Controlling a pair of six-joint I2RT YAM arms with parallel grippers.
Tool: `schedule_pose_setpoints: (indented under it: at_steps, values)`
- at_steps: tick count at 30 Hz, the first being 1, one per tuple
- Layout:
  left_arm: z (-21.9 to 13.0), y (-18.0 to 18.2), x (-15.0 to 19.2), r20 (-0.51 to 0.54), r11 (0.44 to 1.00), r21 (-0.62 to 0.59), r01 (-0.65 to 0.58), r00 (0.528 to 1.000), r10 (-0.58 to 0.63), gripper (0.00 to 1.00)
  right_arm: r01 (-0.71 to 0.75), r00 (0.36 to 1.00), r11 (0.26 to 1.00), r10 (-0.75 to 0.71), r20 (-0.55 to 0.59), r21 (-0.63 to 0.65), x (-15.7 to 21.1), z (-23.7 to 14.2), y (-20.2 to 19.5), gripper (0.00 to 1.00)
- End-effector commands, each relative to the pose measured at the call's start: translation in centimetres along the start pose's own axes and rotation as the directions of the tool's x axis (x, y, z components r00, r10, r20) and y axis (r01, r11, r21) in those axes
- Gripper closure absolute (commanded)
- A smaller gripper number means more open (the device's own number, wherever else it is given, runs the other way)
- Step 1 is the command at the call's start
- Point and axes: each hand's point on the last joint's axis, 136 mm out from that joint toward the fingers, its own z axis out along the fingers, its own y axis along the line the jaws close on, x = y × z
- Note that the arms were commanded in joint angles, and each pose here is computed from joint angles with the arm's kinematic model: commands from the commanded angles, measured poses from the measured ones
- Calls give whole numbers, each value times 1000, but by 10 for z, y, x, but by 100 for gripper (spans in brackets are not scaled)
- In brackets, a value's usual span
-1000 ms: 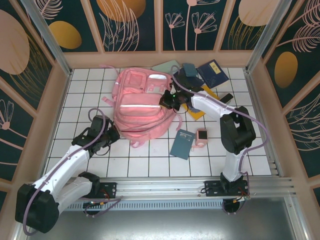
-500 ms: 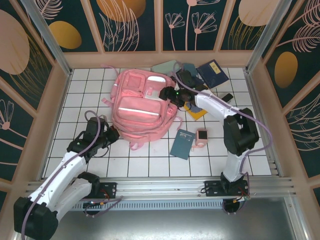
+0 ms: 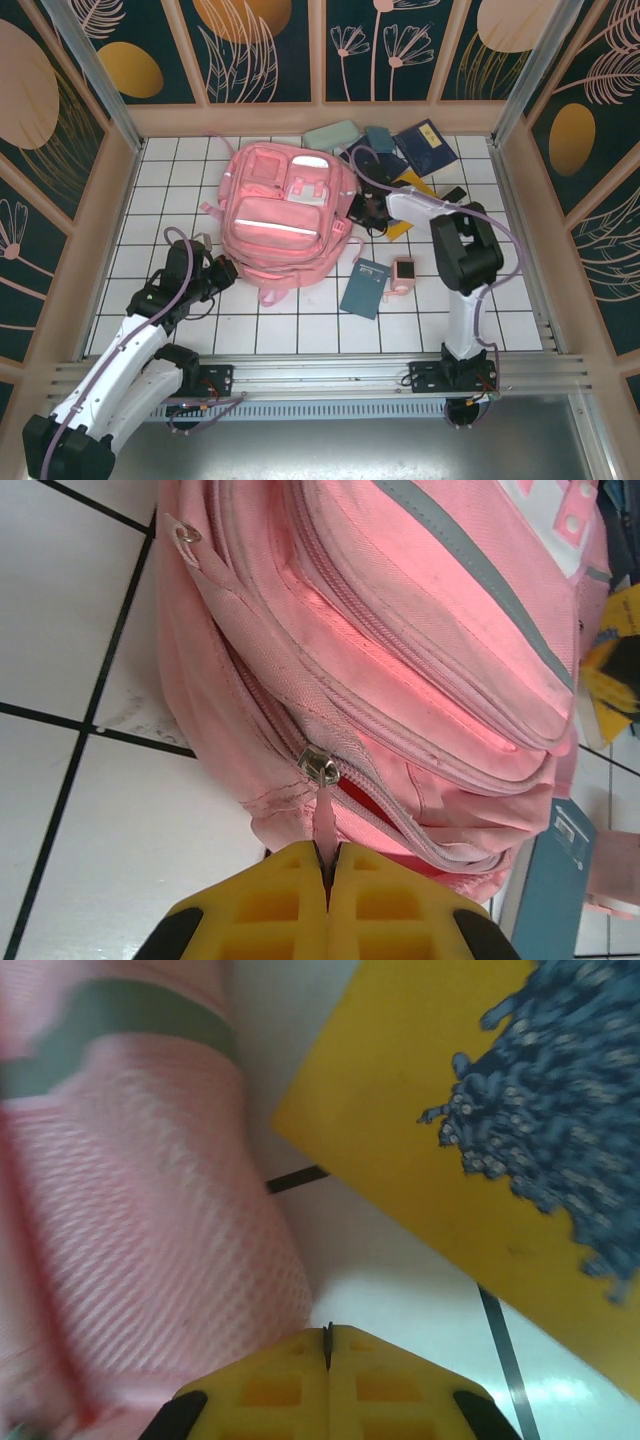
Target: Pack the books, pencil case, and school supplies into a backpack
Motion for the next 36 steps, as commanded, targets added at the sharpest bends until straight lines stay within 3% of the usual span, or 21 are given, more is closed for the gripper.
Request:
schedule_pose_setpoints:
  at_steps: [1,5,10,16,20,23,29,32,36]
  values:
    - [-3,-20,4,-18,996,88,-29,999,31,100,73,997,996,-74,-10,-42,-8,5,34,100]
    - [3,-29,19,-57,992,106,-67,996,73,100,106,993,988,-112,-47,-115,-14,24,68,100]
    - [13,-37,34,-102,988,130,-79,990,93,100,126,991,962,-135,-21,-241,-35,23,111,86]
    - [21,-42,33,-97,985,151,-81,991,97,100,132,989,973,-116,93,-188,-53,-34,103,69]
    - [32,-55,34,-111,975,208,-74,989,99,100,86,995,945,-65,74,-317,-25,-84,94,66]
    - [39,-64,38,-137,970,229,-85,983,118,100,3,997,890,-38,-68,-455,12,-105,96,61]
    - [42,-84,41,-148,956,262,-130,974,173,100,-204,961,814,59,-271,-544,78,-119,96,48]
    - [40,-88,40,-146,954,267,-136,973,179,100,-161,959,830,4,-283,-534,103,-123,108,51]
    - [32,-94,33,-117,948,285,-140,977,179,100,-110,975,861,-4,-222,-497,105,-125,105,54]
